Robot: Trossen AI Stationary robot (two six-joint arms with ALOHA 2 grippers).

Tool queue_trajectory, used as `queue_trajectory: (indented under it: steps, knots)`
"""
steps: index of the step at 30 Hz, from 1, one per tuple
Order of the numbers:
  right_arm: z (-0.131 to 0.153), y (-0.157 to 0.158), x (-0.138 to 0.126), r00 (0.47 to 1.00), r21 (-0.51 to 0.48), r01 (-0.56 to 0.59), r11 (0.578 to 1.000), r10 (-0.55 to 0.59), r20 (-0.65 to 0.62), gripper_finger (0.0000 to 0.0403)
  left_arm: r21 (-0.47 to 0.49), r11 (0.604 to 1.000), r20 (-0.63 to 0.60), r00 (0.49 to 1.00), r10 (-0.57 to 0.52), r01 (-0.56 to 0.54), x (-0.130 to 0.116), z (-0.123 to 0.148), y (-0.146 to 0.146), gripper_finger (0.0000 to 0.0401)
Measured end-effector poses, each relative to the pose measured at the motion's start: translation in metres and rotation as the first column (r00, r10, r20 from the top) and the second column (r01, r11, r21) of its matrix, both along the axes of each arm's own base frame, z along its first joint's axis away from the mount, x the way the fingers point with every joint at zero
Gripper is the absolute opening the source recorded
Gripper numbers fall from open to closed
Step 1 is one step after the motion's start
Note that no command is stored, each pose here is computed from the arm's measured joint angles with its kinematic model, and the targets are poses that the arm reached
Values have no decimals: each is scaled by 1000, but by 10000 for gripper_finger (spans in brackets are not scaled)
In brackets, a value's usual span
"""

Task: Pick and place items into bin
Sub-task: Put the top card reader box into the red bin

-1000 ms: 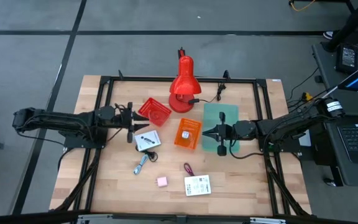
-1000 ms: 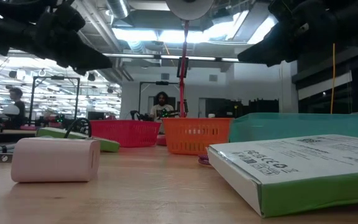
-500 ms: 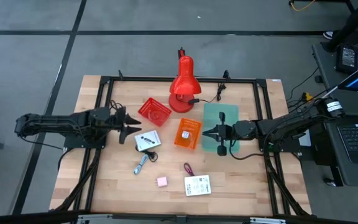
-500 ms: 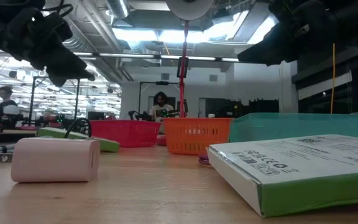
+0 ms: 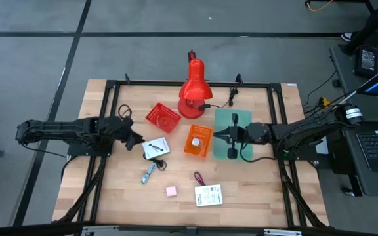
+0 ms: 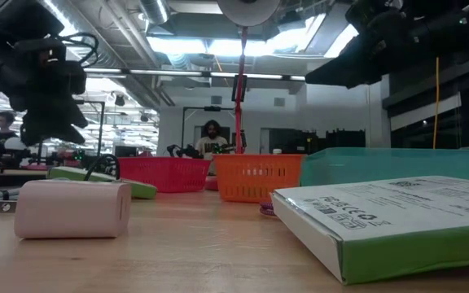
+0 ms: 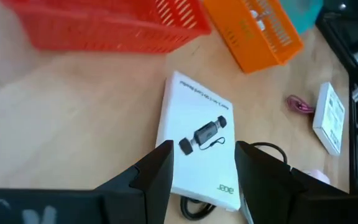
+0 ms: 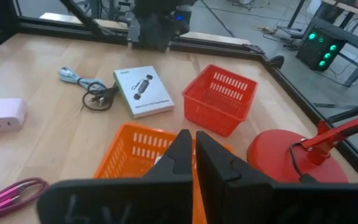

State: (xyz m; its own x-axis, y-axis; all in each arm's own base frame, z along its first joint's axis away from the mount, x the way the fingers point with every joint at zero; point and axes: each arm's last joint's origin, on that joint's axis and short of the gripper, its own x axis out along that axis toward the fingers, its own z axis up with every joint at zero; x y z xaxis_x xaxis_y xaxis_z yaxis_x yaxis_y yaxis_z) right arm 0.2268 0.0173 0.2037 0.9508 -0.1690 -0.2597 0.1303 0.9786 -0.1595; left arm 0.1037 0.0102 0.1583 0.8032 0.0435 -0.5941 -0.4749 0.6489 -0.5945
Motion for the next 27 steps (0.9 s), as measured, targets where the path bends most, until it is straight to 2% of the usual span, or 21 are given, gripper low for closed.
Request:
queue_trajectory:
  steps: [9,27]
  knots:
    - [2,-4,1,1000,0,15,1000,-15,18,5,-135,983,-125,986,111,-128,-2,-20,0,167]
    - [2,-4,1,1000,-9,13,1000,-13,15,5,-206,961,-180,972,150,-186,6,-26,0,167]
